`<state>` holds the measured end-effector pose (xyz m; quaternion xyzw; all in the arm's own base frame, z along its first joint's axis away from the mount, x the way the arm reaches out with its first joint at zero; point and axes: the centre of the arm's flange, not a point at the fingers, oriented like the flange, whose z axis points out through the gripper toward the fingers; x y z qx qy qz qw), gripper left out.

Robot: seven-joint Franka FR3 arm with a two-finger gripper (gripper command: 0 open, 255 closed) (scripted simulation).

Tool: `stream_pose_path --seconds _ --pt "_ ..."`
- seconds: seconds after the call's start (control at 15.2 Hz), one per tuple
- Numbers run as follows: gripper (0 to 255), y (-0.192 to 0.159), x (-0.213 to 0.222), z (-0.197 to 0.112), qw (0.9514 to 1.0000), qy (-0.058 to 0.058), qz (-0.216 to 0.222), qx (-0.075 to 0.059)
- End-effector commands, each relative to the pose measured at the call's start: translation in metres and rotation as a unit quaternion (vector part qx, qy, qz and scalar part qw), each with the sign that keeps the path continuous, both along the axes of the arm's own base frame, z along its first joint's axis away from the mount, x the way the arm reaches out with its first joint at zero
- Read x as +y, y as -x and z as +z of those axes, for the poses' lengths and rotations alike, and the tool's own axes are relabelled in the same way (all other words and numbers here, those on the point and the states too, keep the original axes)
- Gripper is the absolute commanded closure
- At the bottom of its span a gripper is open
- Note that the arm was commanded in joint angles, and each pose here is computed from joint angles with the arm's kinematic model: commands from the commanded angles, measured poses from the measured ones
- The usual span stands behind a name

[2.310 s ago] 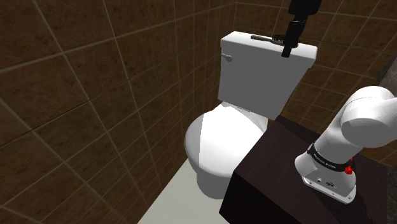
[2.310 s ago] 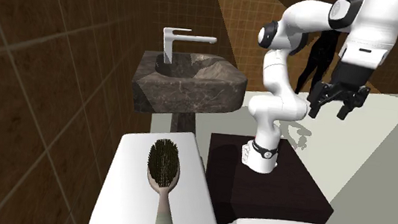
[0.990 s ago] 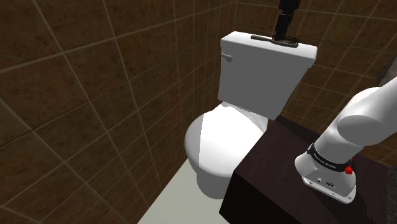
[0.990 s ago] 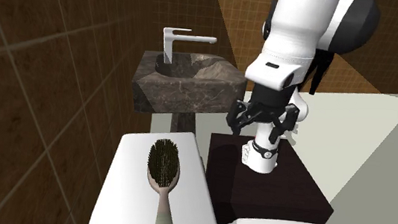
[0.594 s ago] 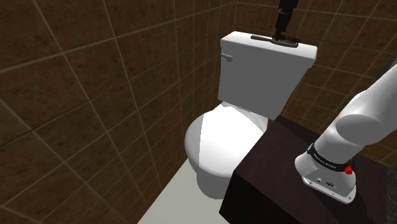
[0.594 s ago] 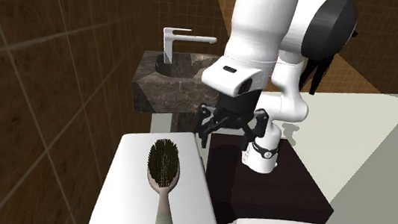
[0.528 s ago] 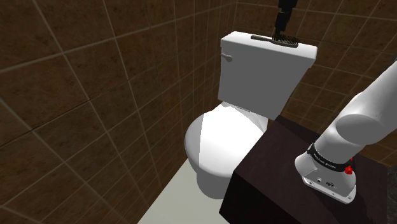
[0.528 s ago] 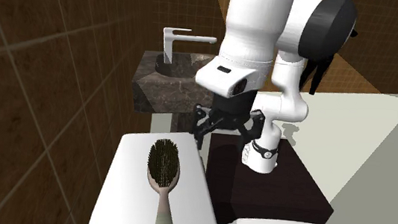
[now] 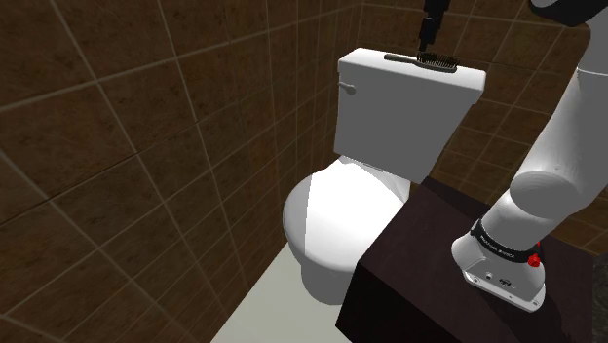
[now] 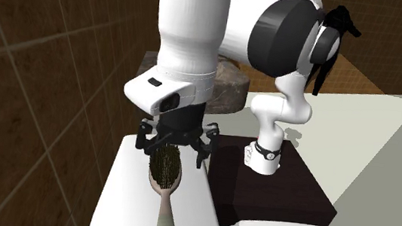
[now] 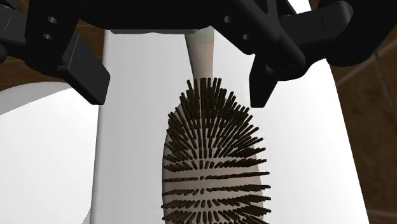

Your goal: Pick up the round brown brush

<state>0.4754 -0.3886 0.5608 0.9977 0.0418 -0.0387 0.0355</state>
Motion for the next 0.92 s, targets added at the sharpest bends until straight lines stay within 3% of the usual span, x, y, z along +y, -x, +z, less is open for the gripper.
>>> stream_pose_path --seconds 0.0,0.59,0.66,0.86 --pt "0 -0.010 -0.023 0.000 1.0000 0.001 0.000 0.000" --pt "0 -0.010 -0.023 -0.040 1.0000 0.001 0.000 0.000" --pt "255 -0.010 -0.023 -0.040 1.0000 0.001 0.000 0.000" --pt "255 -0.011 -0.023 -0.040 1.0000 0.001 0.000 0.000"
